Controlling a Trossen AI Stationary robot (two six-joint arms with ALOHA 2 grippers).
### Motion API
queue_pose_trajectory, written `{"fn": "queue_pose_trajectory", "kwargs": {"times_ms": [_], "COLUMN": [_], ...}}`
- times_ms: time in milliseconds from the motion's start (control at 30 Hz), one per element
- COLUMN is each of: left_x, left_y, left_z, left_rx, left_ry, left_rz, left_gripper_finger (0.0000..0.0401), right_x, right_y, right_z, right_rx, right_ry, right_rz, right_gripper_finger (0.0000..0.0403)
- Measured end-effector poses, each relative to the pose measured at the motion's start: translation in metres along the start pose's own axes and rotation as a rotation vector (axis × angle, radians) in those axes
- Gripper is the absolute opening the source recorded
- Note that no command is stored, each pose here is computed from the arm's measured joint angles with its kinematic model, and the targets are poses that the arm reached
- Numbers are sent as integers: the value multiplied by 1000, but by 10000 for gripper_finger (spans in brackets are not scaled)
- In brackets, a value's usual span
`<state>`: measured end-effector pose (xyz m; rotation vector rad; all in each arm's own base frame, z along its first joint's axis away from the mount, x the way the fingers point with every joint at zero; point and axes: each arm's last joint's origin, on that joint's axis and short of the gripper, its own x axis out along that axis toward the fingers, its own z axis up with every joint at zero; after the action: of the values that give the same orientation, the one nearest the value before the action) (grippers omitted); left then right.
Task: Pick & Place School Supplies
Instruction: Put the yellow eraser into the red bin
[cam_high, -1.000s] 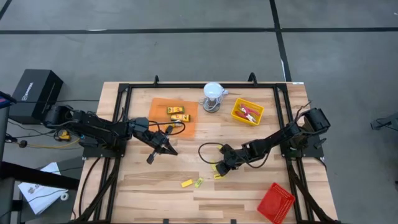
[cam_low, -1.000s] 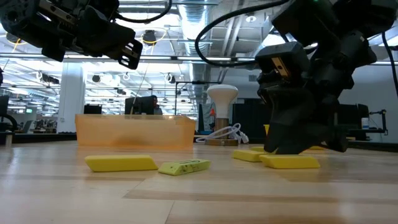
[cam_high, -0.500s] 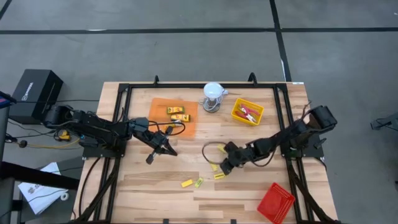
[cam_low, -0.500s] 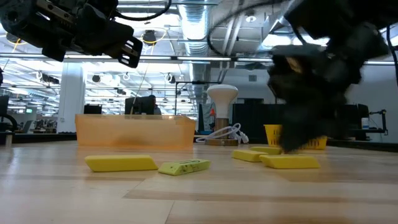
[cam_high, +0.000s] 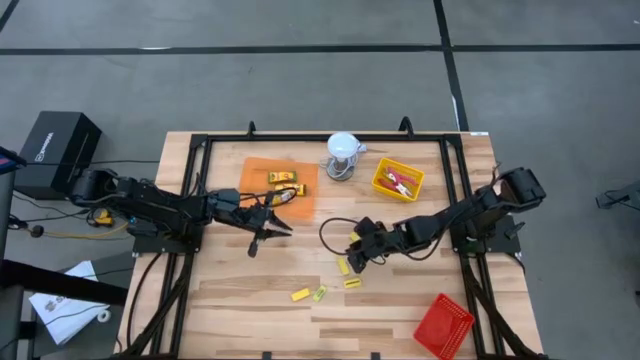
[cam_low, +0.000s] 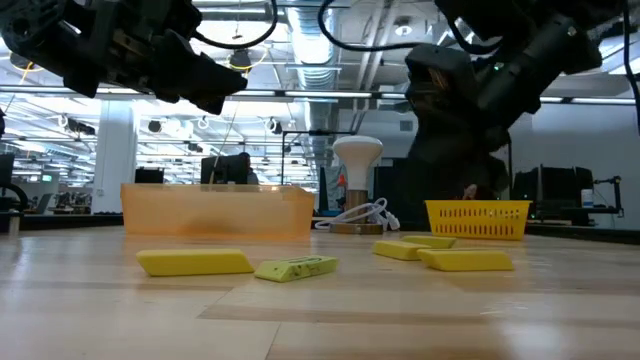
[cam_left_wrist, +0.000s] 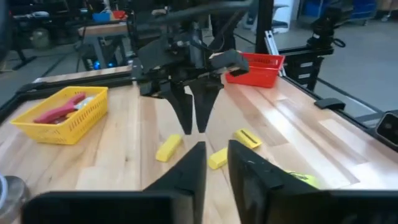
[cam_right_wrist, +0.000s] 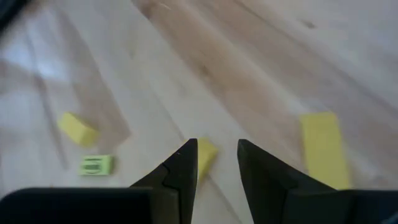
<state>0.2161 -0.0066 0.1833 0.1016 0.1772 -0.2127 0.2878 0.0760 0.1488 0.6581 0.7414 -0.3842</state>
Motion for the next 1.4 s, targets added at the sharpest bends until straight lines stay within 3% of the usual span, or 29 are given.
{"fn": "queue_pose_trajectory", "kwargs": {"times_ms": [167, 367, 967, 1400], "left_x": [0, 0, 0, 0], "left_y": [0, 0, 0, 0], "left_z": [0, 0, 0, -1], "left_rx": [2, -5, -32, -52], "left_ry": [2, 2, 2, 9], "left_rz": [15, 15, 14, 7], "left_gripper_finger": [98, 106, 106, 106], "right_x": [-4, -1, 3, 8], "right_y": [-9, -27, -23, -38], "right_z": [2, -3, 0, -10], "right_rx": [-61, -19, 17, 67], "right_ry": [31, 66, 40, 38], "right_rz": [-141, -218, -114, -124], "right_gripper_finger": [108, 108, 108, 108]}}
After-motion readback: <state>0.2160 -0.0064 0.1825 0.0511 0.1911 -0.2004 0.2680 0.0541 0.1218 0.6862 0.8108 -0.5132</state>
